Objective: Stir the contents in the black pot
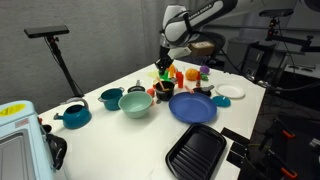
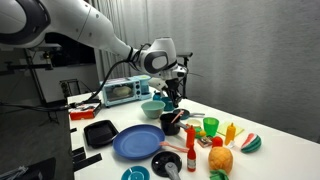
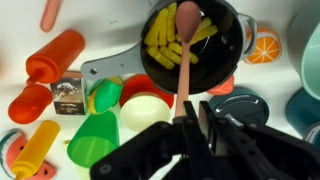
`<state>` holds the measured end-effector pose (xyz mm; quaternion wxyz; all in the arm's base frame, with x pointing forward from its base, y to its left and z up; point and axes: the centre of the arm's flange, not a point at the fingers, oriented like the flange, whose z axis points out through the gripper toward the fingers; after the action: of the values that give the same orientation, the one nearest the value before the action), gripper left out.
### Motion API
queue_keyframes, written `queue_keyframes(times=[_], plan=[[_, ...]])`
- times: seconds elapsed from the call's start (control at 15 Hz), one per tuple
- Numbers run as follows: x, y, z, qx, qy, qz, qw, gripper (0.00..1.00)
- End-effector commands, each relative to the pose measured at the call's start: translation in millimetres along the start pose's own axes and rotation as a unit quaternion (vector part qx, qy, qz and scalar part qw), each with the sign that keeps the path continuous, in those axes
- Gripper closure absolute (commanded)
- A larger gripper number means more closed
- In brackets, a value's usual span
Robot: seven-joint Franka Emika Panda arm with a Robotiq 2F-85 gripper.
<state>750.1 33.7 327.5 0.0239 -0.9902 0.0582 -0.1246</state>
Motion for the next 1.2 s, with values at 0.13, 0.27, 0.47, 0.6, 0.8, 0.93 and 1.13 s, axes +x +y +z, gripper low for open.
queue_keyframes(times=[0.13,0.27,0.47,0.6,0.8,0.93,1.13], plan=[[28.0,29.0,-17.9,-0.065,0.071,0.059,0.9936,0.97],[23.5,46.5,-20.0,-0.071,0.066,0.062,0.9933,0.97],[20.1,59.5,-11.8,-0.031,0.037,0.045,0.9979,0.53],[20.8,63.7,-7.3,0.003,0.028,0.03,0.9992,0.38],[24.4,69.5,-0.4,0.031,0.017,0.019,0.9992,0.16],[25.6,75.5,6.0,0.035,0.005,0.015,0.9993,0.02],[23.8,81.2,20.0,0.043,-0.021,0.01,0.9988,0.0]])
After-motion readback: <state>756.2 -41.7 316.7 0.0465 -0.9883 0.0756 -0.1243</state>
